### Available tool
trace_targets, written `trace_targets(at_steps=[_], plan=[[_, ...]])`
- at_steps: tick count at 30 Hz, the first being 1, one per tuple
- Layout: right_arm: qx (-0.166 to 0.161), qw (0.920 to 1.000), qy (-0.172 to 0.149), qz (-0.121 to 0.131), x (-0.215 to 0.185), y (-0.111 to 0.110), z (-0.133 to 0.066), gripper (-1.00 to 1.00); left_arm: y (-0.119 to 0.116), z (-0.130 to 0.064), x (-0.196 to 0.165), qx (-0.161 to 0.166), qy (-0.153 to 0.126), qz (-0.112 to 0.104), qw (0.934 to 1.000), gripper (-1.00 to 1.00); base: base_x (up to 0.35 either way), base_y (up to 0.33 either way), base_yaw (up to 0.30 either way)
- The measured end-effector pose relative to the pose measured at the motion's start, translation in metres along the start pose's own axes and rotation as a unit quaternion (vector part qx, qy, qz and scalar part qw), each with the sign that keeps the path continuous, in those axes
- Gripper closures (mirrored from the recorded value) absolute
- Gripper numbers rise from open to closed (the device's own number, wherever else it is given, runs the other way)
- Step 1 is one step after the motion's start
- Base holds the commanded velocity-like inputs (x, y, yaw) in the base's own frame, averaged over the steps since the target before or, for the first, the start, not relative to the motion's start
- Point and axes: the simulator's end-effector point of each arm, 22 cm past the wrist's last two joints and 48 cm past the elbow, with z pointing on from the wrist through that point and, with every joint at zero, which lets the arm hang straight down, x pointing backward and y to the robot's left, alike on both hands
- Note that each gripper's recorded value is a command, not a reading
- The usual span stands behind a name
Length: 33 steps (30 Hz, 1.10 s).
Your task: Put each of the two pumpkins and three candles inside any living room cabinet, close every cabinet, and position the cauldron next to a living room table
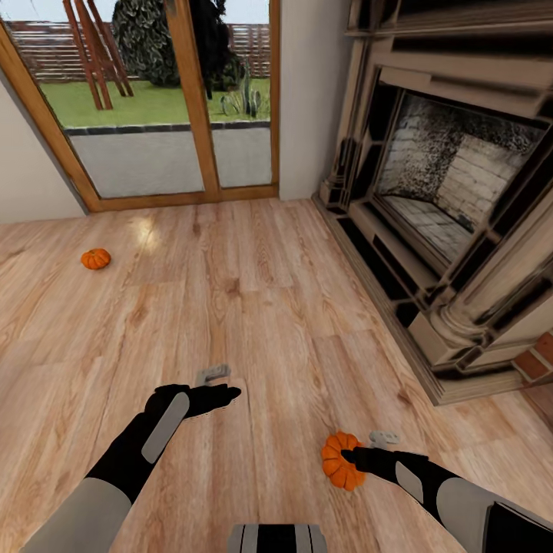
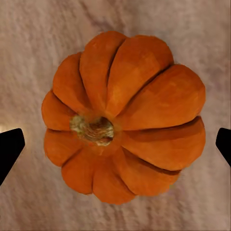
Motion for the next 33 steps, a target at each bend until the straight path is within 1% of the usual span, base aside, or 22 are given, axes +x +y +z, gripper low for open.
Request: trace_targets(at_steps=[4, 15, 33], plan=[[0.000, 1.0000, 0.000, 0.000, 0.000, 0.000, 0.000, -1.00, 0.000, 0.000, 0.000, -0.001, 0.000, 0.001, 1.0000, -1.00, 0.213, 0.000, 0.000], [0.000, 1.0000, 0.000, 0.000, 0.000, 0.000, 0.000, -1.00, 0.000, 0.000, 0.000, 0.000, 0.000, 0.001, 1.0000, -1.00, 0.017, 0.000, 0.000], [0.005, 0.9993, 0.035, 0.008, 0.035, -0.011, 0.022, -1.00, 0.015, 0.030, 0.030, -0.007, 0.035, -0.010, 0.9993, -1.00, 0.000, 0.000, 0.000]])
